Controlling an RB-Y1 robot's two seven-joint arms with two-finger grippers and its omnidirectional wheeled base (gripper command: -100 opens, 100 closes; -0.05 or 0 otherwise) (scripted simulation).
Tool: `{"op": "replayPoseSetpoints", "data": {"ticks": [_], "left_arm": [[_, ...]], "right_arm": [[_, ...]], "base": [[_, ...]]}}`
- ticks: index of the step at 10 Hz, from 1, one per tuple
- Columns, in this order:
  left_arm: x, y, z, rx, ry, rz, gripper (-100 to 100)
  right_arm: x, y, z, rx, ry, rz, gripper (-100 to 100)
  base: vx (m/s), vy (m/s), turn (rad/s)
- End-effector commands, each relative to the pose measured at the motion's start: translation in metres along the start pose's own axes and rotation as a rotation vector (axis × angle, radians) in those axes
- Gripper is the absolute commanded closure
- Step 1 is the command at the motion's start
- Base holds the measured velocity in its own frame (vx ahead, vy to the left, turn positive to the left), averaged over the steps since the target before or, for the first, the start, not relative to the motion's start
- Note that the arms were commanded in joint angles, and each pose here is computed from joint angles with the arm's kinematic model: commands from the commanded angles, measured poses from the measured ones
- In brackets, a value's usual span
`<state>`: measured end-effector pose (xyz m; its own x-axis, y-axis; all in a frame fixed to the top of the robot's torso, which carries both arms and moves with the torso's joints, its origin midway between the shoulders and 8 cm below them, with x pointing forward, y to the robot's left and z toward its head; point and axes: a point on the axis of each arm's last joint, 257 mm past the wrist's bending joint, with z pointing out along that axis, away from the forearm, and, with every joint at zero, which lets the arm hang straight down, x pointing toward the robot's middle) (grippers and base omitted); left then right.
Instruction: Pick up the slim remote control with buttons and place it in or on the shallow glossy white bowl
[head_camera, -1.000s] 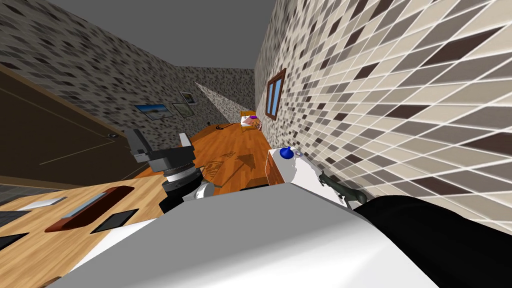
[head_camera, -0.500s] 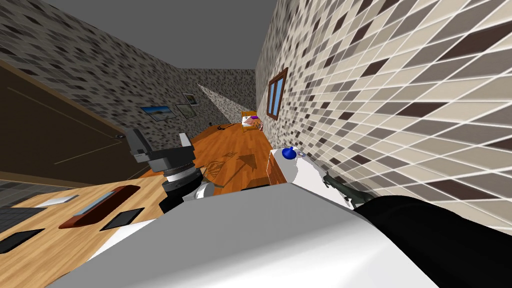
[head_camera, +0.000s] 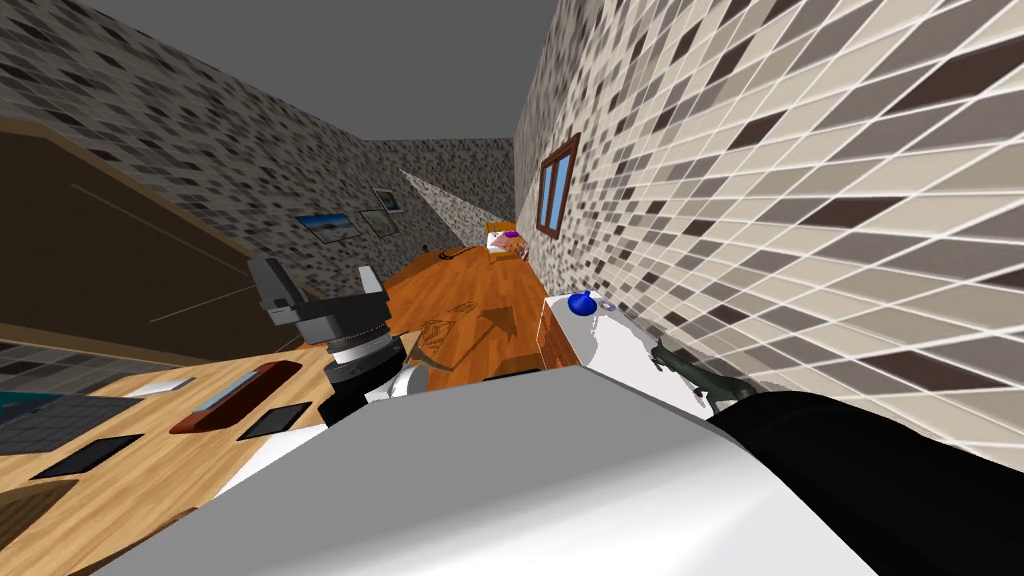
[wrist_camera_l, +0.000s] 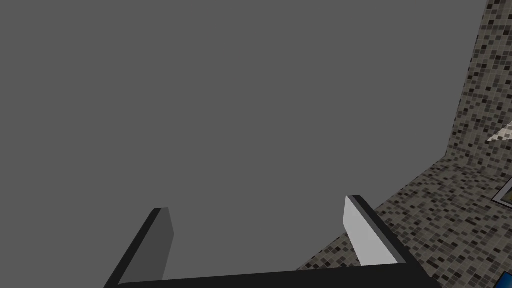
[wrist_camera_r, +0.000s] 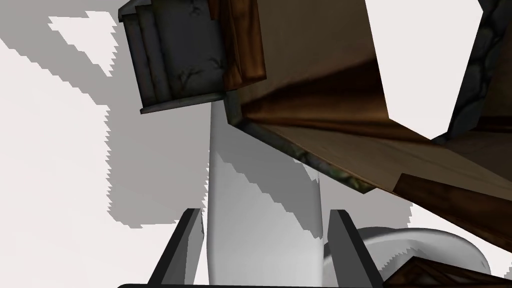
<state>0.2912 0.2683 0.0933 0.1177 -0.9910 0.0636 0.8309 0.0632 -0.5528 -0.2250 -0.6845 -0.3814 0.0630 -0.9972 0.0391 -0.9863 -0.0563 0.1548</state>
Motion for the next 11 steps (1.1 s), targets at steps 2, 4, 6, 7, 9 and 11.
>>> {"op": "replayPoseSetpoints", "data": {"ticks": [2,4,6,7,9,11], "left_arm": [[0.0,0.0,0.0,0.0,0.0,0.0,0],[0.0,0.0,0.0,0.0,0.0,0.0,0],[0.0,0.0,0.0,0.0,0.0,0.0,0],[0.0,0.0,0.0,0.0,0.0,0.0,0],[0.0,0.0,0.0,0.0,0.0,0.0,0],[0.0,0.0,0.0,0.0,0.0,0.0,0]], "right_arm": [[0.003,0.007,-0.011,-0.032,-0.013,0.018,100],[0.005,0.008,-0.015,-0.034,-0.009,0.018,100],[0.012,0.002,-0.028,-0.003,-0.008,0.02,100],[0.01,-0.001,-0.027,0.009,-0.013,0.02,100],[0.003,-0.012,-0.026,0.067,-0.027,0.012,100],[-0.001,-0.021,-0.027,0.112,-0.034,0.004,100]], "base": [[-0.083,0.104,-0.009],[-0.053,0.074,-0.024],[-0.101,0.102,-0.043],[-0.104,0.079,-0.037],[-0.089,0.086,-0.045],[-0.088,0.062,-0.028]]}}
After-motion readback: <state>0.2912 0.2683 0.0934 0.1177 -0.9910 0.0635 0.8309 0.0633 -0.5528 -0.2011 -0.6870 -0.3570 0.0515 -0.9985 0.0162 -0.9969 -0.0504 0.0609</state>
